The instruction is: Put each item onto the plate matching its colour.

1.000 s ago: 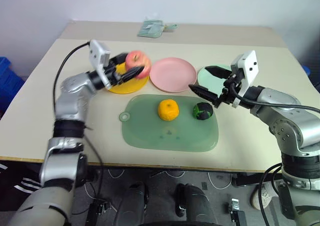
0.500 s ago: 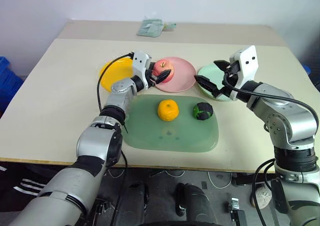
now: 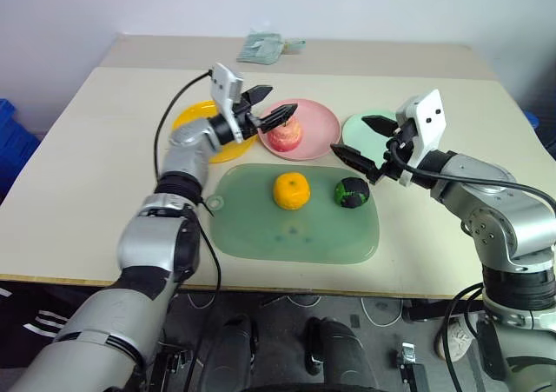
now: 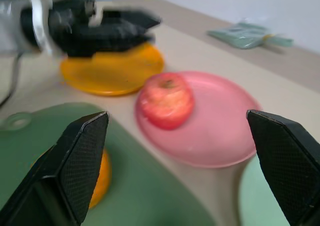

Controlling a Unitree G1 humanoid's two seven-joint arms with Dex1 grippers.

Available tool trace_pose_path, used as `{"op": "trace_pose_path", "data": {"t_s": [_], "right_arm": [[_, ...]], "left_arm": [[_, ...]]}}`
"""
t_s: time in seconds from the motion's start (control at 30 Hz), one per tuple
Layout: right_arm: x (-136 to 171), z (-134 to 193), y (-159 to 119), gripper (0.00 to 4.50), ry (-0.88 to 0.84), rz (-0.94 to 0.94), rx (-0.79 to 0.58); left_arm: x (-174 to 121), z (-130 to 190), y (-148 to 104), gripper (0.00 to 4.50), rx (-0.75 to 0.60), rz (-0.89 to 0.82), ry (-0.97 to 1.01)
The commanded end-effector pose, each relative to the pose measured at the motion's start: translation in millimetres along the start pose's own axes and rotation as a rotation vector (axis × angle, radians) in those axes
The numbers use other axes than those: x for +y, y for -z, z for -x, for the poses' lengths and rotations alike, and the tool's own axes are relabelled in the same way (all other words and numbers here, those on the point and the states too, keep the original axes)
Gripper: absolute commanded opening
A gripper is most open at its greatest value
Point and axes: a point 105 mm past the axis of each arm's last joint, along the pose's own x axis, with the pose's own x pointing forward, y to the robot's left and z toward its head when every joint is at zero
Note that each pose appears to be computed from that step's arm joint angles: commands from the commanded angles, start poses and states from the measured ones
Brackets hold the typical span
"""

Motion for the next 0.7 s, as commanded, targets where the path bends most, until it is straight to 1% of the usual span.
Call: {"op": "trace_pose_path", "data": {"t_s": [0.03, 0.13, 0.17, 0.23, 0.3, 0.4, 0.47, 0.57, 0.7], "right_arm": [[14, 13, -13, 4.5, -0.113, 0.005, -0.024], [23, 19, -8, 4.5, -0.183, 0.034, 0.011], [24, 21, -6, 4.5, -0.195, 0.045, 0.026], [24, 23, -4, 4.5, -0.209, 0.054, 0.041], [25, 24, -1, 4.5, -0.217, 0.063, 0.052], [28, 24, 0, 4.5, -0.23, 0.069, 0.058], [30, 25, 0, 4.5, -0.239, 0.081, 0.061], [32, 29, 5, 4.5, -0.245, 0.125, 0.089], [34, 31, 3, 4.5, -0.243, 0.137, 0.072]], "left_arm": [[-40, 38, -9, 4.45, 0.032, 0.181, 0.354], [-50, 55, 10, 4.45, 0.162, 0.171, 0.374], [-50, 57, 19, 4.45, 0.204, 0.12, 0.366], [-51, 58, 29, 4.45, 0.243, 0.067, 0.35], [-51, 52, 37, 4.45, 0.244, 0.047, 0.333], [-58, 38, 54, 4.45, 0.209, -0.014, 0.322], [-58, 33, 61, 4.45, 0.196, -0.025, 0.3], [-61, 31, 76, 4.45, 0.226, -0.049, 0.302], [-61, 28, 92, 4.45, 0.257, -0.036, 0.28]]}}
